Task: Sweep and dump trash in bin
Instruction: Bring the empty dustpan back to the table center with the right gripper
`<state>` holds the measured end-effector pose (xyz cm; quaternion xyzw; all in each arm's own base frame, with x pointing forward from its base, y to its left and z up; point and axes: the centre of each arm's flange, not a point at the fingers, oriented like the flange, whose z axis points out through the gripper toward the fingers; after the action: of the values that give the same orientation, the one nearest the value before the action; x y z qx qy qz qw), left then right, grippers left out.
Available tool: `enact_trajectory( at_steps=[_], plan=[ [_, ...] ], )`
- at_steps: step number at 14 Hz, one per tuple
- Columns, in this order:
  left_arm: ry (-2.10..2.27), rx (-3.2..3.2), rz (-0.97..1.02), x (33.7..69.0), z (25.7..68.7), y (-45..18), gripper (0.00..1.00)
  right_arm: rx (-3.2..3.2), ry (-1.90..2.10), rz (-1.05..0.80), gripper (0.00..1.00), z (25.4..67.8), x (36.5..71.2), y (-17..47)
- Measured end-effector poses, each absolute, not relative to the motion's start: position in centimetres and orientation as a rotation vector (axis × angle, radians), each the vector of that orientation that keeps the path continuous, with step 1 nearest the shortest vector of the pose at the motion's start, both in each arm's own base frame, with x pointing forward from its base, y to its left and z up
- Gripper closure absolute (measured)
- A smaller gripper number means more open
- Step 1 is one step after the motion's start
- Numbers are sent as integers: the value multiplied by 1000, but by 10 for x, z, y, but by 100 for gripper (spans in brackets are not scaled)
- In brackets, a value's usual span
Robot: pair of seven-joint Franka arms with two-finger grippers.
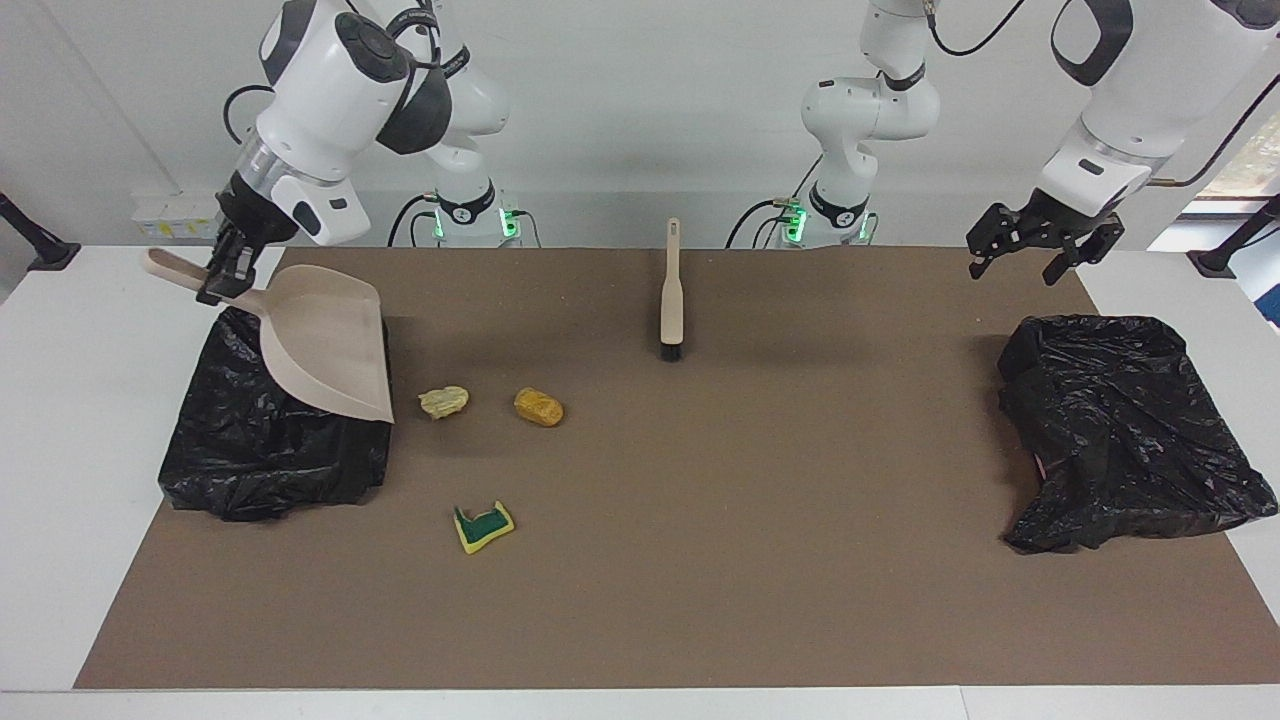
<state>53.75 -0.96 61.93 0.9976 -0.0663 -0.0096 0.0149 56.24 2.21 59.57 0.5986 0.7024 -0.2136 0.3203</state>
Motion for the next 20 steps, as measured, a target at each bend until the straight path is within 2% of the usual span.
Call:
enact_trajectory(
  at_steps=[3,7,12,14,16,18,20],
  plan=[
    [-183,3105,-9,533,627,0,0,1855,1750,-412,69,582,578,85],
    [-184,3105,10,534,629,0,0,2316,1404,-188,69,538,597,186],
    [-194,3105,14,534,629,-4,0,2865,642,7,69,493,623,278],
    [-200,3105,15,534,629,-6,0,2990,345,32,69,475,632,315],
    [-201,3105,14,534,629,-6,0,3035,155,21,69,437,635,358],
    [-209,3105,14,534,629,-9,0,3052,32,-5,69,398,632,393],
    [-221,3104,9,534,628,-13,0,3092,-13,-50,69,378,630,414]
  ],
)
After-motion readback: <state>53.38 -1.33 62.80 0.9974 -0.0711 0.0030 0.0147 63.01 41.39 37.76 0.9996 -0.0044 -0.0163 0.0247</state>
